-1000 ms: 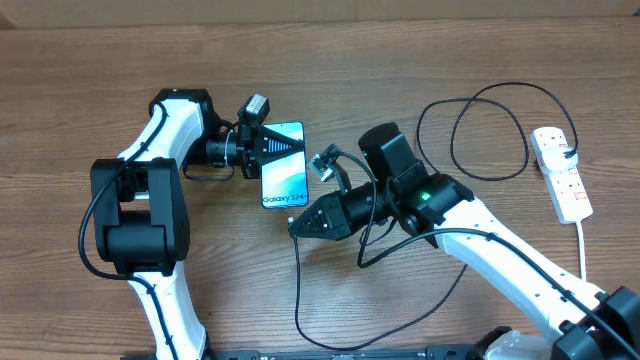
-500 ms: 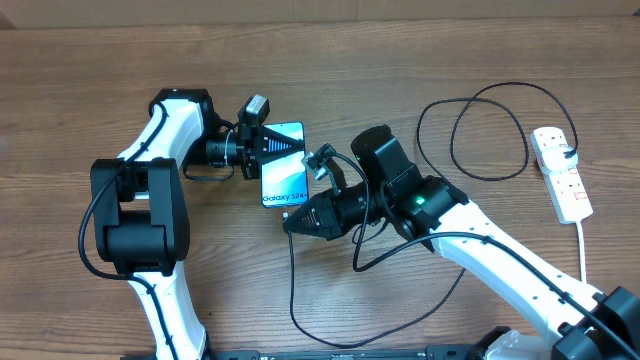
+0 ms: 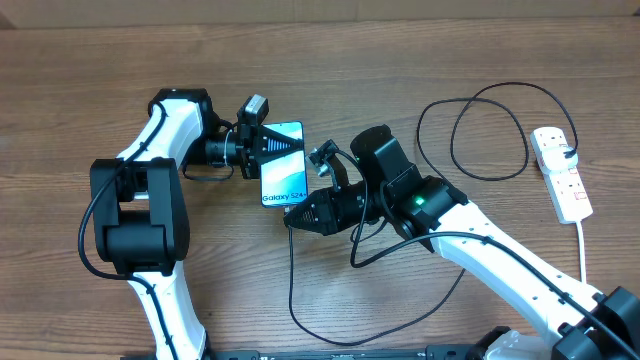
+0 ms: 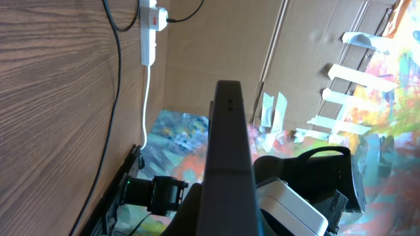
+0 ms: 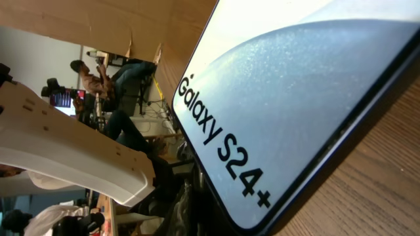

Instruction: Plug charger to phone and switch on socket

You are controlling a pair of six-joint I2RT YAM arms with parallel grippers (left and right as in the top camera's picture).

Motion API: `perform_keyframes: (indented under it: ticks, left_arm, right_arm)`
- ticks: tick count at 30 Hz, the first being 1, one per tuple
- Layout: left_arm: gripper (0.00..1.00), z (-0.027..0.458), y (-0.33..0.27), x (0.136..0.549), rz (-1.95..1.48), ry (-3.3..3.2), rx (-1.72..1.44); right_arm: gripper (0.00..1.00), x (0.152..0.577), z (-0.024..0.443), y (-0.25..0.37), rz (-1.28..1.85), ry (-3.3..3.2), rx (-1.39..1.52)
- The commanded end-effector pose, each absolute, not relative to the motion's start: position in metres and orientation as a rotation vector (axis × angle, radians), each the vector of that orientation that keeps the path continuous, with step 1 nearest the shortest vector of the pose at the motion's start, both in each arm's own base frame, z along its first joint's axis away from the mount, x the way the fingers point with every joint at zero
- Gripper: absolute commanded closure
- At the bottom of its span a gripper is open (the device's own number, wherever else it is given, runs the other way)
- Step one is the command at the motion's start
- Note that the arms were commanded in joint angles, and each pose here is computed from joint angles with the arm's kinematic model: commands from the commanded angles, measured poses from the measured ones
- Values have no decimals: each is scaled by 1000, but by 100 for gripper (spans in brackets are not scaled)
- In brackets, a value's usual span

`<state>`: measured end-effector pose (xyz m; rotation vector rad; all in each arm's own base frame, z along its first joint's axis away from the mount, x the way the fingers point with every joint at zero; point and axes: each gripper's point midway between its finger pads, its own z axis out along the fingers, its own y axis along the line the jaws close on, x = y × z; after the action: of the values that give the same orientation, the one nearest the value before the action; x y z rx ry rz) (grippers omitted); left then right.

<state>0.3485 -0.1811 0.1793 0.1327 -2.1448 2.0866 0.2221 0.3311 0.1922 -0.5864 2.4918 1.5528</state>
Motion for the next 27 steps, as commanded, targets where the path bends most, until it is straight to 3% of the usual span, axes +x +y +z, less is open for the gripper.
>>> perform_keyframes:
  ticks: [1, 11, 27]
  left_arm:
    - [96, 188, -184, 351, 2121, -2107, 162]
    - [96, 188, -184, 351, 2122, -2107, 161]
    - [96, 188, -183, 351, 2116, -2102, 175]
  right_arm:
    - [96, 228, 190, 331, 1531, 2508, -527]
    - [96, 231, 194, 333, 1597, 2586, -326]
    - [96, 225, 201, 336, 1670, 2581, -336]
